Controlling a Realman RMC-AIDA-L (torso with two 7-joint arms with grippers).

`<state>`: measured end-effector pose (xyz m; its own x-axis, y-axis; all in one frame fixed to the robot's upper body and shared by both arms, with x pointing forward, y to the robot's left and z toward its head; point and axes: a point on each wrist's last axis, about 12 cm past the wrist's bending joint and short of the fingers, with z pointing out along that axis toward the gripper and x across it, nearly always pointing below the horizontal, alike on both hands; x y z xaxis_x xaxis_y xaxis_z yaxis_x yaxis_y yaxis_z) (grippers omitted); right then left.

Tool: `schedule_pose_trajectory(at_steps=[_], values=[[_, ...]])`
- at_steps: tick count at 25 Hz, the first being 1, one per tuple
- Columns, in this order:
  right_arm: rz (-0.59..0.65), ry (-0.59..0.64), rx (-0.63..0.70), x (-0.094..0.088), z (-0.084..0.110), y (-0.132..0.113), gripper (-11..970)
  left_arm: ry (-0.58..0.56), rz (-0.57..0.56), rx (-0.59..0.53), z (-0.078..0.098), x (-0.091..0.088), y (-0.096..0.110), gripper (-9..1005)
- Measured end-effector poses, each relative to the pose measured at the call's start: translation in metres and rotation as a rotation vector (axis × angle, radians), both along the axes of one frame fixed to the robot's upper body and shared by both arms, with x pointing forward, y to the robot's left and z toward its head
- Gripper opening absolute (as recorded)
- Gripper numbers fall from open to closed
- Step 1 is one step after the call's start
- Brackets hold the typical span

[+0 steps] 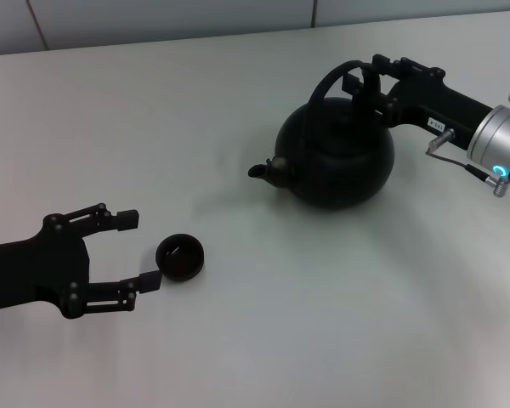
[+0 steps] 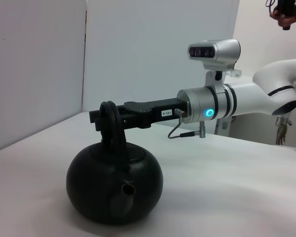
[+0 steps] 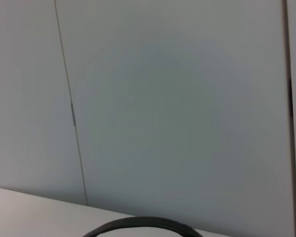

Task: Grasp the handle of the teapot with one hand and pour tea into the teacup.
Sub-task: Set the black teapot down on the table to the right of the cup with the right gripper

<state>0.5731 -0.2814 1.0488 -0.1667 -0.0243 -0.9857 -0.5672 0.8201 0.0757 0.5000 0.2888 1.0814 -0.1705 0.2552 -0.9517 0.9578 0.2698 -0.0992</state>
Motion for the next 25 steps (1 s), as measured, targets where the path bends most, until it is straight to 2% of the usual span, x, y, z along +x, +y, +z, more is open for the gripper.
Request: schedule_pose_trajectory(at_steps=[2,12,18,25], values=[[0.001,-0.001,0.000,0.000,0.000,0.000,622,-0.001,0.000,-0.001,0.000,0.000,0.000,871],[0.022,-0.014,0.003,-0.005,-0.001,0.001,632,0.004,-0.002,-0.003,0.001,0.000,0.000,871],[0.027,-0.026,0.018,-0.009,0.000,-0.001,717,0.004,-0.001,-0.002,0.001,0.000,0.001,871],[0.022,-0.059,0.025,-0.024,-0.001,-0.014,716,-0.001,0.002,-0.009,0.002,0.001,0.000,870]])
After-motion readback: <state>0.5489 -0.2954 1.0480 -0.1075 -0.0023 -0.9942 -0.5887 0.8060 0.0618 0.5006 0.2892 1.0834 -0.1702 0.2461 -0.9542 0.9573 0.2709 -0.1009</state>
